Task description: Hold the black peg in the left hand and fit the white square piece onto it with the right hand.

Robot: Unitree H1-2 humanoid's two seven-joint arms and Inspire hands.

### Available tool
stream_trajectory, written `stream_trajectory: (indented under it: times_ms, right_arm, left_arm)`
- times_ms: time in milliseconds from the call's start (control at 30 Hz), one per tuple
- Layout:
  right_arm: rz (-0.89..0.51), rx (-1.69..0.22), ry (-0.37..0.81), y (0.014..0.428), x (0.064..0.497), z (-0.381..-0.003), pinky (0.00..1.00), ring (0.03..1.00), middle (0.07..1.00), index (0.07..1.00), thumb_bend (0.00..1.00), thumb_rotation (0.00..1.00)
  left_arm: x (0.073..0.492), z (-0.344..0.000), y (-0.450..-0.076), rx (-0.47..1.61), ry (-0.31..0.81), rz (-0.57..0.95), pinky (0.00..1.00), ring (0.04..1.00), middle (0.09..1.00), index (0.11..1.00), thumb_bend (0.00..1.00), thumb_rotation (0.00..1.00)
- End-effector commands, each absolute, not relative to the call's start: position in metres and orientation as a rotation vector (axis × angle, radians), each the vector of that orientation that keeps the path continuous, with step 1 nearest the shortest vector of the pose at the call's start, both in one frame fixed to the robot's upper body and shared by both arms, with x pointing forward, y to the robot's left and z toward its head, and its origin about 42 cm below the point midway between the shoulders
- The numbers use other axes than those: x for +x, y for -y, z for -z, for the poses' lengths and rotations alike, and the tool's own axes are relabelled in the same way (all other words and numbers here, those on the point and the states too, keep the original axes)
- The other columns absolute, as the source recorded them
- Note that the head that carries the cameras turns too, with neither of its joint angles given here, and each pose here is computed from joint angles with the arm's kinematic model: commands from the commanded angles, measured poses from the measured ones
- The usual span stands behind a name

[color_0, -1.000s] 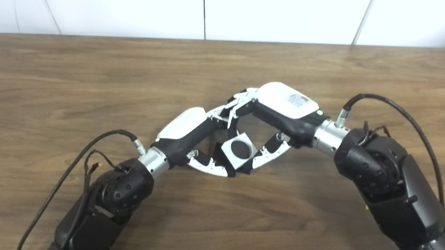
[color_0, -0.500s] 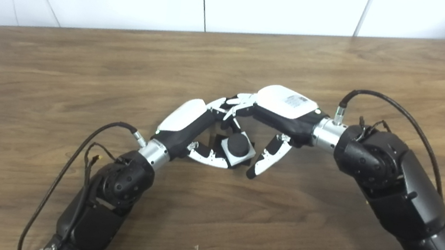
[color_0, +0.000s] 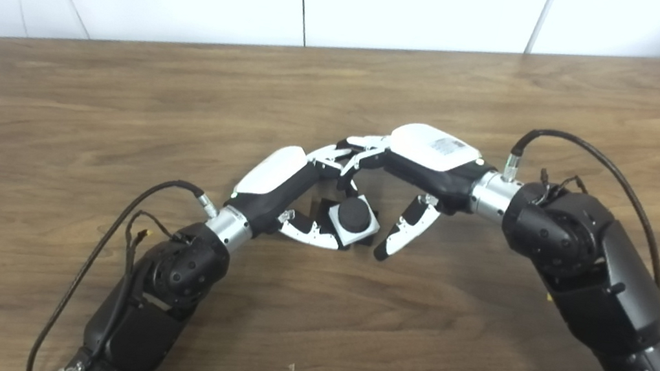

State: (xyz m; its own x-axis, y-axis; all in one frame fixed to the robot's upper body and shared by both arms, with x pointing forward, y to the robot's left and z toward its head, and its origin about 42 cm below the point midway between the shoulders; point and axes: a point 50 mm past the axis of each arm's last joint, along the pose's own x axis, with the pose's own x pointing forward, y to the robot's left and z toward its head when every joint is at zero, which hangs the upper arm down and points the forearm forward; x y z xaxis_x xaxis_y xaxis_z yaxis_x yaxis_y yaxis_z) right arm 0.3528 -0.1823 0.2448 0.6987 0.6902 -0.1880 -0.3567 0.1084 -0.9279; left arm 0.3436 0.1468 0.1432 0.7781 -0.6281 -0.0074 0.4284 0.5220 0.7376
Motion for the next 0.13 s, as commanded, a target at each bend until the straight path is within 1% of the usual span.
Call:
stream_trajectory:
  times_ms: [0,100]
  right_arm:
    - [-0.701,-1.276,0.385,0.1957,0.3626,-0.2724,0.9,0.923,0.938,0.973,0.92,0.25]
    - [-0.664,-1.266,0.39,0.2035,0.3656,-0.2778,0.88,0.908,0.924,0.948,0.92,0.24]
  left_arm:
    - [0.343,-0.1407,-0.1494,0.811,0.256,0.669,0.86,0.966,0.925,0.491,0.52,0.09]
    - [0.3432,-0.1409,-0.1493,0.813,0.252,0.669,0.86,0.966,0.925,0.49,0.52,0.09]
